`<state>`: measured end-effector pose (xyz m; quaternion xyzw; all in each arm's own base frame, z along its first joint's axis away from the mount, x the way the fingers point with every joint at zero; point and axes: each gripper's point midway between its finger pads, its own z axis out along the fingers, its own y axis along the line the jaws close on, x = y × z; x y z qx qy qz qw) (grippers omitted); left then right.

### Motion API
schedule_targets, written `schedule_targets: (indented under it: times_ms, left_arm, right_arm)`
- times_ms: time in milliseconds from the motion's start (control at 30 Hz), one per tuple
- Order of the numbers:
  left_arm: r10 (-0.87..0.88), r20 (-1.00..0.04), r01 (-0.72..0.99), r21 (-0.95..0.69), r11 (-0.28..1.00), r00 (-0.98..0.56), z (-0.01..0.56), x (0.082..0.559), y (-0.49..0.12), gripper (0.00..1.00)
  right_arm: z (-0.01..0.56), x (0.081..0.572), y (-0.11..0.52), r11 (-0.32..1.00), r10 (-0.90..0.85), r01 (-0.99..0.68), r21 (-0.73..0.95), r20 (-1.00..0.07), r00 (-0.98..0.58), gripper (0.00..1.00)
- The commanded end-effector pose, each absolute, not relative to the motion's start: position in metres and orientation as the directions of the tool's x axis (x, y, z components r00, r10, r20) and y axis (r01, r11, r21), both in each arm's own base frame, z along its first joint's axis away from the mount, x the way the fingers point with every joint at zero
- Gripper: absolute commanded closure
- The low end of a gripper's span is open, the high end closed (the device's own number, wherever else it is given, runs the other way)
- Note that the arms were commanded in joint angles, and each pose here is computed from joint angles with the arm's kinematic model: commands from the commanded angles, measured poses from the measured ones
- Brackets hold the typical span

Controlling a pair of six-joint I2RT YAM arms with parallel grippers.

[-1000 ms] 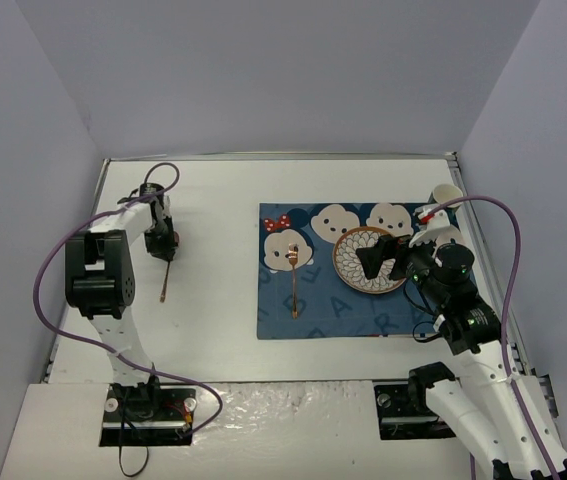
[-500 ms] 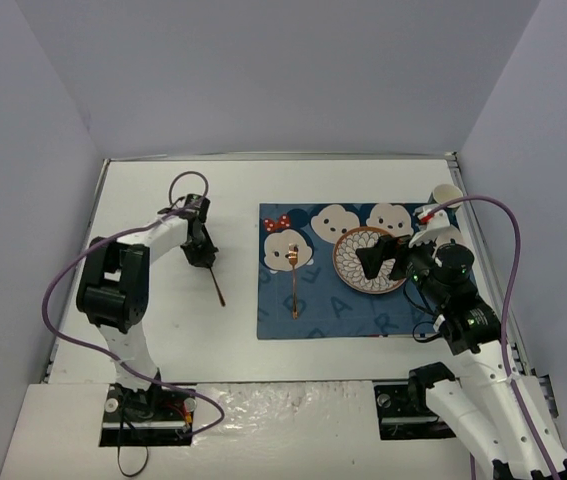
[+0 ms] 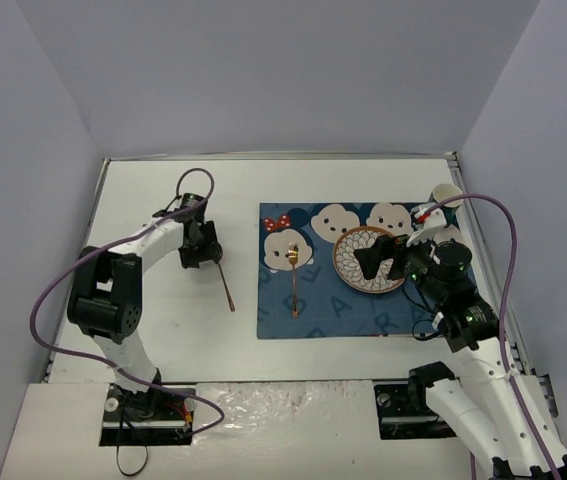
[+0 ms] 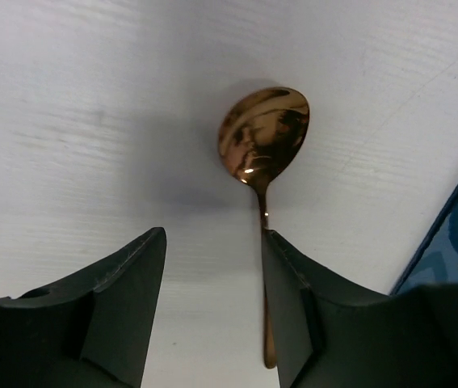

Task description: Set the dinner table for one person

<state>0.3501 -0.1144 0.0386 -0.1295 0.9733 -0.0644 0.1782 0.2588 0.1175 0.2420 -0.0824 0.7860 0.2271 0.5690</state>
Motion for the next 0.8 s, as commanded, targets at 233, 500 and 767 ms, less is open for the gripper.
schedule_targets:
  times_ms: [233,500,767]
  left_arm:
    - [0.006,-0.594,0.267,-0.352,0.897,-0.805,0.11,0.419,-0.094,0.53]
    - [0.067,-0.596,0.395,-0.439,0.807,-0.8,0.093,0.424,-0.115,0.58]
    - [0.081,-0.555,0.378,-0.445,0.812,-0.828,0.067,0.429,-0.112,0.59]
  right_arm:
    - [0.255,0.263,0.129,0.854,0.13,-0.454,0.255,-0.949,-0.288,0.0]
    - [0.255,0.263,0.131,0.849,0.129,-0.461,0.259,-0.947,-0.295,0.0]
    - [0.256,0.262,0.132,0.845,0.132,-0.465,0.264,-0.946,-0.297,0.0]
